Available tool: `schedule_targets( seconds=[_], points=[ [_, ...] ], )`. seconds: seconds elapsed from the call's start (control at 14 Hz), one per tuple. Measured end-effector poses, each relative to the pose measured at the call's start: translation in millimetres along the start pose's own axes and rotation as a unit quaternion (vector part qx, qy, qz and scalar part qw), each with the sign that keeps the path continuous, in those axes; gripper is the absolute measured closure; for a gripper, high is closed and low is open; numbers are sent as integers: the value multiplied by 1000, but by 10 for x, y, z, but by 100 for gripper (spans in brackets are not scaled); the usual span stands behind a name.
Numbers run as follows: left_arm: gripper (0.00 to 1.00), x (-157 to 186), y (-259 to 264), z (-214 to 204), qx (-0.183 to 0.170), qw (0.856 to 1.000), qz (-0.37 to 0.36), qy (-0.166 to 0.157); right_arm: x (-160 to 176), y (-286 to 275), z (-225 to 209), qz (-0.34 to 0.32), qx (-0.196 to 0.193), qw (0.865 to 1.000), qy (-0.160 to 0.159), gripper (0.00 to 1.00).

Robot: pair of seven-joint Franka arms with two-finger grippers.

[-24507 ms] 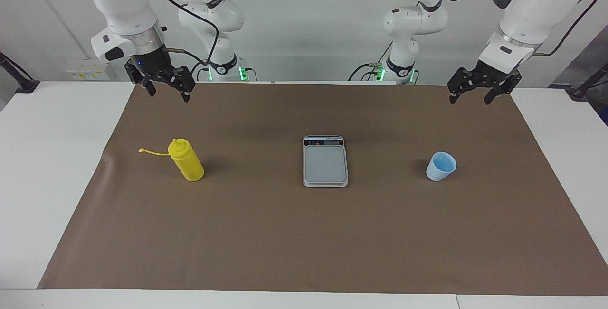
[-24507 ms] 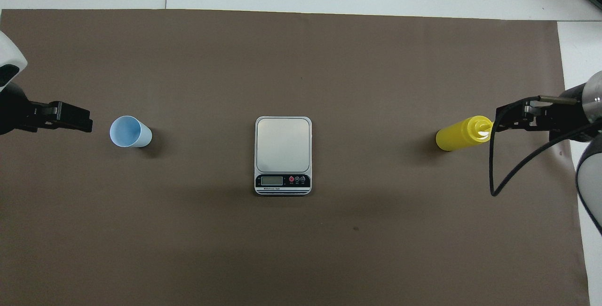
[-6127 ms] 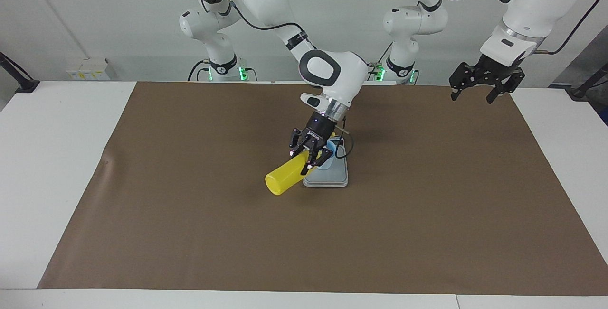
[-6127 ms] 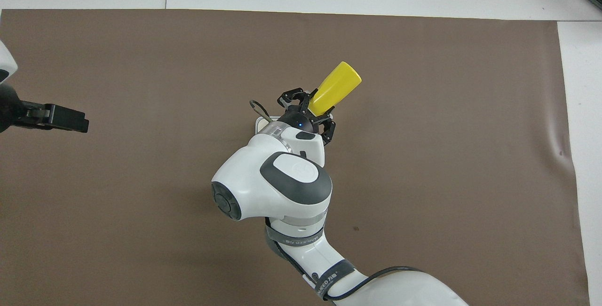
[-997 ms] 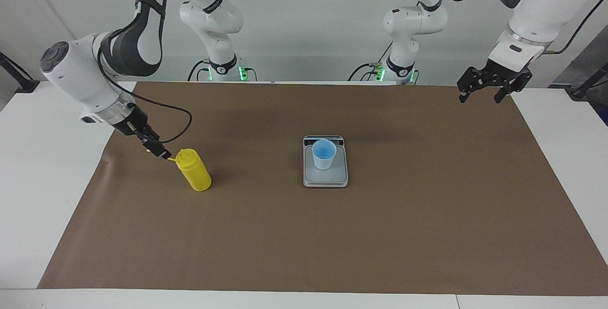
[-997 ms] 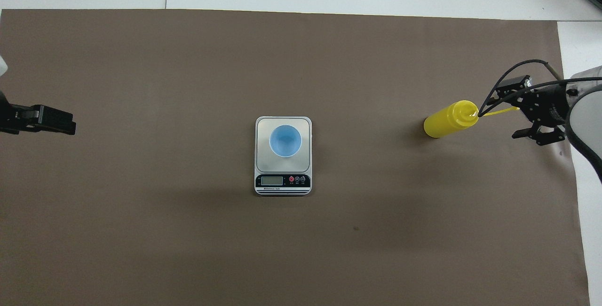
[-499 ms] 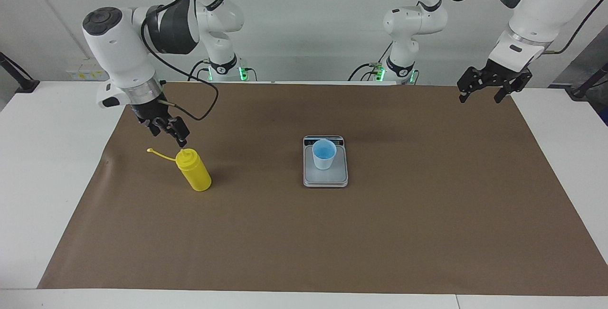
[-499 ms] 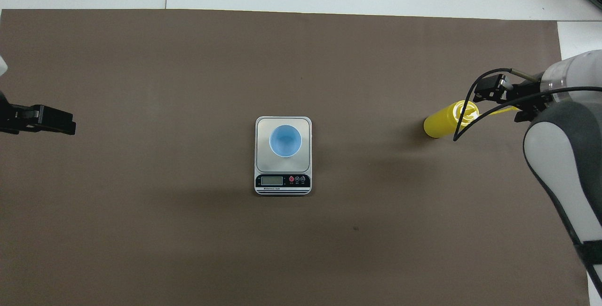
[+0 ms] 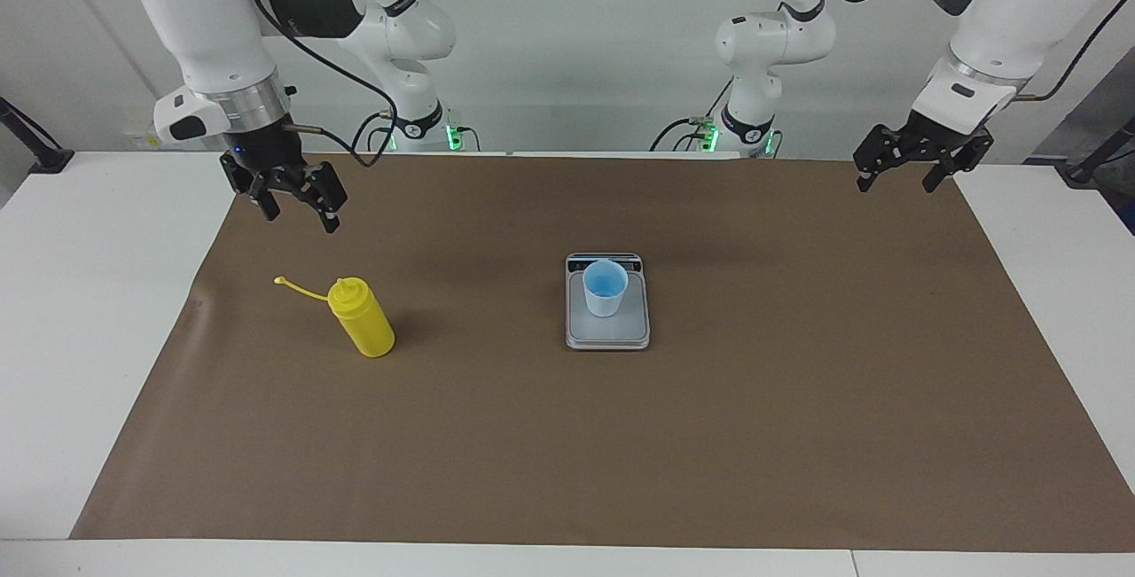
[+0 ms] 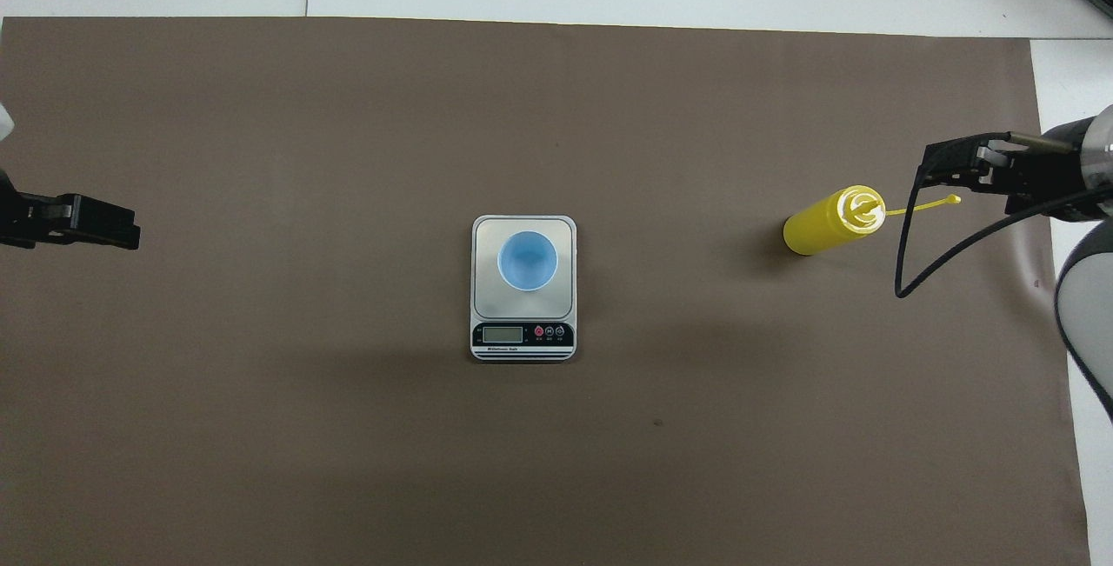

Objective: Pour seasoning into cup on scale with both arms

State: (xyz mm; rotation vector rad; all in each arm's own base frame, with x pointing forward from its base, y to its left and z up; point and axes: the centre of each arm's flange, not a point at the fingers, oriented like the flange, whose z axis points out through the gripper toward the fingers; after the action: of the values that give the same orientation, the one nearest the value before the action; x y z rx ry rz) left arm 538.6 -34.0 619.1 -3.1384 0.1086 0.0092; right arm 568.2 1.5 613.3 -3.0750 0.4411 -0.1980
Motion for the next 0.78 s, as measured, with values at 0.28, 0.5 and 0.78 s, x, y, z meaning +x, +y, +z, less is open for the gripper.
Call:
schedule_targets(
  seconds=[0.28,0.5,0.78],
  points=[
    [0,0,0,0,0,1000,0,0,-61,-68,-283,-21,-45,999,-21,0],
    [0,0,0,0,0,1000,0,0,-119,-238,-249,-37,-51,997,-39,0],
    [0,0,0,0,0,1000,0,0,-135,-278,-95,-48,-53,996,-56,0]
  ],
)
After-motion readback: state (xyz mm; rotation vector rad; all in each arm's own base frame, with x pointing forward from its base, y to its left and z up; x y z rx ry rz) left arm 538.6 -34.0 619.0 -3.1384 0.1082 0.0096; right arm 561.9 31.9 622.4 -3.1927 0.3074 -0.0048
